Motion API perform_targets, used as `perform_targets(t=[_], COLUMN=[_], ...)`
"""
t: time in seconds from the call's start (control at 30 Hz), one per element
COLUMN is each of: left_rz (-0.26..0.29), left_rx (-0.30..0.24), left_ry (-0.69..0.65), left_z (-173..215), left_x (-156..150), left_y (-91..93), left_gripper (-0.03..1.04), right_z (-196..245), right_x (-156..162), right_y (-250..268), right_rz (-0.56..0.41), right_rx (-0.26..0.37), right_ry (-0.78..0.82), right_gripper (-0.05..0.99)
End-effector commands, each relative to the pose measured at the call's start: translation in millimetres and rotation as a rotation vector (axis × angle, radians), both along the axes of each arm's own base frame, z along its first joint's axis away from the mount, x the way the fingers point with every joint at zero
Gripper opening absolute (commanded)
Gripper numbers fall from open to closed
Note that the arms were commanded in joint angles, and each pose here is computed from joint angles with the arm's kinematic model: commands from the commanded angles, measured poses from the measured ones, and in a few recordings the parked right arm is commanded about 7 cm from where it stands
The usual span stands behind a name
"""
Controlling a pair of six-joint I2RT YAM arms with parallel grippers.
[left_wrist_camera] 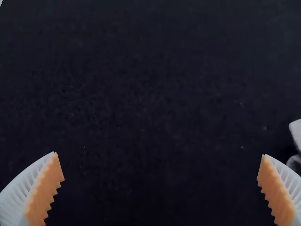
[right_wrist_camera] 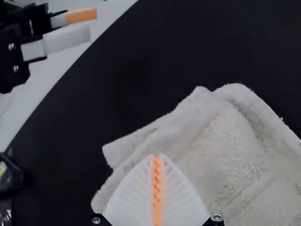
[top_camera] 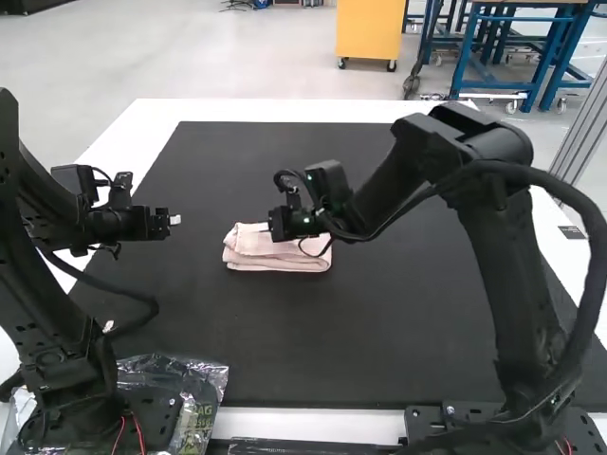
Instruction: Fold the towel.
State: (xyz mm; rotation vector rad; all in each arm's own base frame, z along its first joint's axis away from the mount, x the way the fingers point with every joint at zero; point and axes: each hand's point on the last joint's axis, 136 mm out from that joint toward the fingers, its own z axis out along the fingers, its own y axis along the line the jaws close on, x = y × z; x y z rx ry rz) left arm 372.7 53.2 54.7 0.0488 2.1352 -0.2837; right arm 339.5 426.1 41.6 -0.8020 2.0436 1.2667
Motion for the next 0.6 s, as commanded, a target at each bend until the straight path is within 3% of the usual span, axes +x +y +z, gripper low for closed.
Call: perform_targets(t=[0.0,0.37,0.47,0.57], left_rz=[-0.01,0.002,-0.007,-0.013], left_rx=[-0.009,-0.019,-0.018,-0.031], left_ry=[-0.041,-0.12,-0.15,-0.181], left_z=[14,50,66,87], left_x=[4,16,21,28], left_y=[-1.1,2.3,-1.5,-7.8], left_gripper=[0.97,0.97,0.97,0.97], right_z=[-13,-70,-47,20], right_x=[4,-13,-2,17], right_y=[-5,-9,-6,-6], right_rz=[-0.014,-0.015,-0.046,-0.072], right_rx=[-0.013,-0.056,-0.007,0.079], right_ry=[-0.009,0.024,0.039,-0.03], right_gripper=[-0.02,-0.02,-0.02,-0.02])
